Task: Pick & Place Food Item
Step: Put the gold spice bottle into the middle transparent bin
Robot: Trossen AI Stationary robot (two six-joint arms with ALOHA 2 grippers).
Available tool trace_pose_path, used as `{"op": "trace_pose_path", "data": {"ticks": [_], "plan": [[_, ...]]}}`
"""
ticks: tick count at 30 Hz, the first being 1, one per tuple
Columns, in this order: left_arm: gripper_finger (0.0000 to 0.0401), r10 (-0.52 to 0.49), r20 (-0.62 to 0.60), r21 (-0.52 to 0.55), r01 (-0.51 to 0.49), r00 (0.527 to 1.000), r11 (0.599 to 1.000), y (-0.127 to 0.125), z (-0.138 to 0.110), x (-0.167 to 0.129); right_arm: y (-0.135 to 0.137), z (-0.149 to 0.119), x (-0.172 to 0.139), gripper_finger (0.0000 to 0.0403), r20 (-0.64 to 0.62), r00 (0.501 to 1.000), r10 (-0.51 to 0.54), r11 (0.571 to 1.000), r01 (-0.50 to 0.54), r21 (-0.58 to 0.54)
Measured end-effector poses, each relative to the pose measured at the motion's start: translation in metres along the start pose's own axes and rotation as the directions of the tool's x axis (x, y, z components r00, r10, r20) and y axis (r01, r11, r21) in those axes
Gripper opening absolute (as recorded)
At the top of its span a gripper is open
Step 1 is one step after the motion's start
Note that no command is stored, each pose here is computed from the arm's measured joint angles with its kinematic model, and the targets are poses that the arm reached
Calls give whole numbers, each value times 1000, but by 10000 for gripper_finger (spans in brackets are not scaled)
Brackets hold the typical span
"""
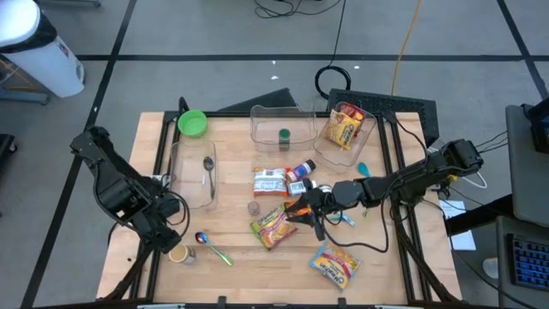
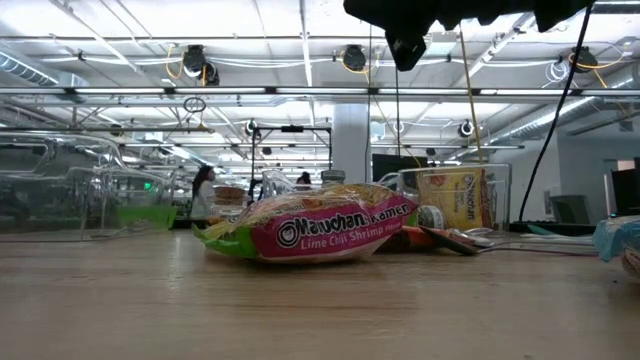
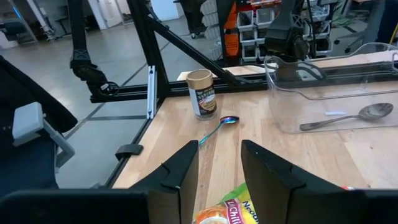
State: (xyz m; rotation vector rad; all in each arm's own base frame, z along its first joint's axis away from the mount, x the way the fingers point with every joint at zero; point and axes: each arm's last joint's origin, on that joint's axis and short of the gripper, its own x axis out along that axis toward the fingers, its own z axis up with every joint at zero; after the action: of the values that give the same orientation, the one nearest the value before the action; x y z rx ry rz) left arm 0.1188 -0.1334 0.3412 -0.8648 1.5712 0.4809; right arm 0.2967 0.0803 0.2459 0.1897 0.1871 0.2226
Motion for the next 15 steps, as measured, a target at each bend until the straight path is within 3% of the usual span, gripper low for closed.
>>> {"op": "trace_pose_path", "data": {"ticks": [15], "plan": [[379,-46,67,-28,48,997,998,-4,1,0,-1,-3,0,116,-33,999,-7,1000,7,-1]]}}
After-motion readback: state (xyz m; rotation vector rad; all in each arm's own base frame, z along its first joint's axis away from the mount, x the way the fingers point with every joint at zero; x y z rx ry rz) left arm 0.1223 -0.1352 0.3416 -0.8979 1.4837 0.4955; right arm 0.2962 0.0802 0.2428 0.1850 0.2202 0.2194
